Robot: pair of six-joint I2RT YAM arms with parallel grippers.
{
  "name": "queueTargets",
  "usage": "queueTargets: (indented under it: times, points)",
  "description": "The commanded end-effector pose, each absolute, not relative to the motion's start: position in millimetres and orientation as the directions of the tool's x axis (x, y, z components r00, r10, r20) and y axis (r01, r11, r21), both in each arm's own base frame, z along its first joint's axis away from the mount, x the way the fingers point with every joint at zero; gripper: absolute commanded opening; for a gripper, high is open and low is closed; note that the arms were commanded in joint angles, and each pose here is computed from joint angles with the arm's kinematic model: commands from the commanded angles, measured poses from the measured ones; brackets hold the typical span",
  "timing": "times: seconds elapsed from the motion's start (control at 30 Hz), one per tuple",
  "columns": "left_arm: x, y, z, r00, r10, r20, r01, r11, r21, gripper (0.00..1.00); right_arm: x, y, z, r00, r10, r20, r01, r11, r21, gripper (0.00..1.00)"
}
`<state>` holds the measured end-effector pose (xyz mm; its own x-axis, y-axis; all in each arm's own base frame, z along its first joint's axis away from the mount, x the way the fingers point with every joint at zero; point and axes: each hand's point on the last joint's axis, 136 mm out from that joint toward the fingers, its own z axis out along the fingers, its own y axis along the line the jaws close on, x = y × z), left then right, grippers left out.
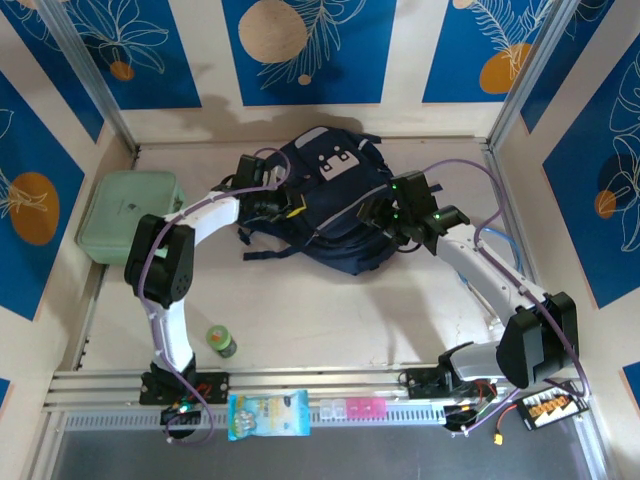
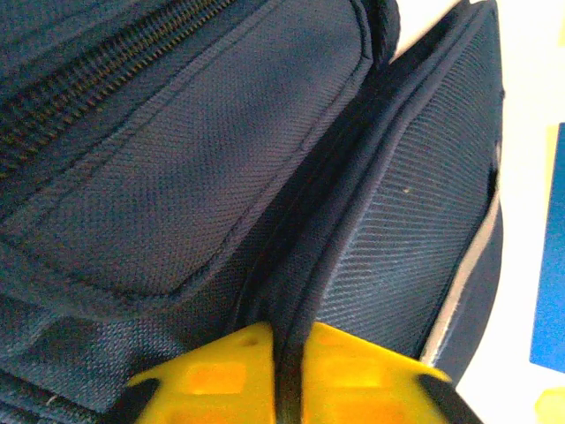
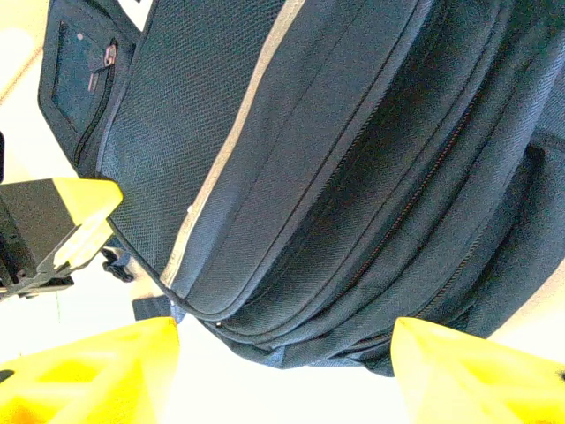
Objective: Pack the student bag
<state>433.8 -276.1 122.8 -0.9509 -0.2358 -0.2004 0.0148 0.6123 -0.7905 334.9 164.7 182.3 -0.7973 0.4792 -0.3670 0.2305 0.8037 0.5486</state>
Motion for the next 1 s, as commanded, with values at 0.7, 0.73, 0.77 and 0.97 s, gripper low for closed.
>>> queueTargets:
  times: [0.7, 0.73, 0.77, 0.97]
  points:
    - [436.3, -320.9, 194.3, -0.889, -0.457, -0.031, -0.098, 0.257, -0.961, 0.0, 320.7, 245.7, 154.8, -0.823, 0.235, -0.518, 0.141, 0.967, 0.213, 0.42]
    - [436.3, -321.2, 193.6, -0.889, -0.456, -0.029, -0.1, 0.257, -0.961, 0.0, 323.0, 245.8, 153.1, -0.819, 0.241, -0.52, 0.153, 0.966, 0.208, 0.41]
    - [435.8, -321.3, 192.1, -0.89, -0.455, -0.025, -0.104, 0.256, -0.961, 0.0, 324.4, 246.1, 150.0, -0.818, 0.244, -0.52, 0.161, 0.966, 0.2, 0.39]
    - [434.4, -321.9, 190.0, -0.891, -0.455, -0.017, -0.109, 0.25, -0.962, 0.0, 331.7, 251.0, 135.9, -0.813, 0.249, -0.526, 0.189, 0.968, 0.165, 0.35]
